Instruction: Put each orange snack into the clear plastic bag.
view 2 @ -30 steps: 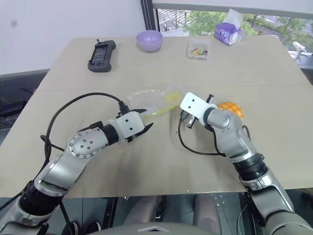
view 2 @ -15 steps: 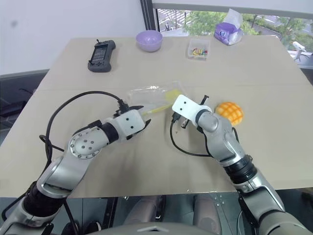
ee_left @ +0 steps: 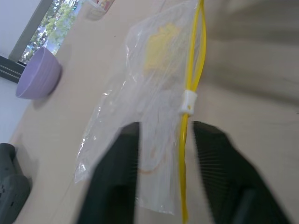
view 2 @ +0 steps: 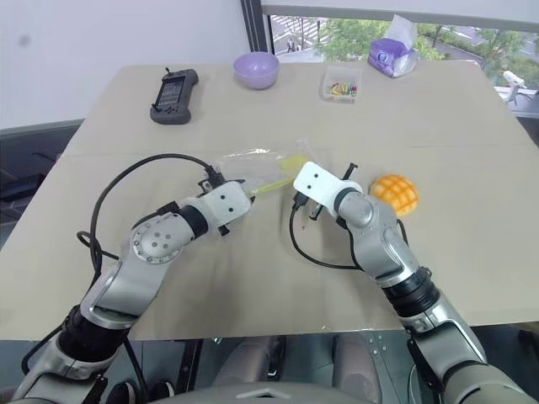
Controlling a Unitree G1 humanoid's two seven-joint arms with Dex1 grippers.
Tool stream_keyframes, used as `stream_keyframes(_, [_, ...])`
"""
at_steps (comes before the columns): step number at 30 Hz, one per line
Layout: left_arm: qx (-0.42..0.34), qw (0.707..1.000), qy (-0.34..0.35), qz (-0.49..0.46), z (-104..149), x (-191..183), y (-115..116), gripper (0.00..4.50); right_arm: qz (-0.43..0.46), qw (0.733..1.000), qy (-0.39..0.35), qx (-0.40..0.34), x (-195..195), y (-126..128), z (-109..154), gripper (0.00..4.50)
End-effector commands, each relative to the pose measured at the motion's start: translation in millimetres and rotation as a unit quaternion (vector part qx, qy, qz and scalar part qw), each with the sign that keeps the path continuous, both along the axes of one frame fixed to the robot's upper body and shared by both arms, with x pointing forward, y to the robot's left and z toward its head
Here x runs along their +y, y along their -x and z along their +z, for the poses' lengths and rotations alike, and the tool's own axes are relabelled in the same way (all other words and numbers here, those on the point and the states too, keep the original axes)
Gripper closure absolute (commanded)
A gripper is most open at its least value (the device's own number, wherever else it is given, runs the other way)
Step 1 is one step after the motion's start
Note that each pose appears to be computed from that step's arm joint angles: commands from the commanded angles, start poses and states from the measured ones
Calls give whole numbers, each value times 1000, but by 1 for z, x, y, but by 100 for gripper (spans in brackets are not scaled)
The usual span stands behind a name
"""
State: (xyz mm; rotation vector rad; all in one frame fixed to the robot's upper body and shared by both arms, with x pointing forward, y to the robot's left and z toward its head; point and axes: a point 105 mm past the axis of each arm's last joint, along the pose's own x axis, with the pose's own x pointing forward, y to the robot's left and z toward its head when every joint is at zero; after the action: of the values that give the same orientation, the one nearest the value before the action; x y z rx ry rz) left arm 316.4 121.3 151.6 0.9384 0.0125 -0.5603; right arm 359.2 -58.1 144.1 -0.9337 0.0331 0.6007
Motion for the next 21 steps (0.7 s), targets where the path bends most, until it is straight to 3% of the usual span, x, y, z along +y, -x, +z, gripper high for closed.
stream_keyframes(1, [-26,1000,-1,-1,10,-1,-1,439,9,1000,-10,-25,4,3,15,450])
stream_keyframes(10, [-29,1000,5,4,9,-1,-4,439,31,999,-21,-5,10,10,12,450])
stream_keyframes(13, [-25,1000,13,6,8,-1,-5,450,37,999,-25,-16,10,12,20,375])
stream_keyframes(17, [-22,1000,16,4,6,-2,-6,450,52,998,-4,-21,7,16,20,185])
stream_keyframes(18, [-21,1000,16,4,5,-2,-7,450,57,998,-28,-5,6,20,21,134])
stream_keyframes(21, [-21,1000,16,3,4,-1,-9,450,71,991,-112,36,9,30,33,134])
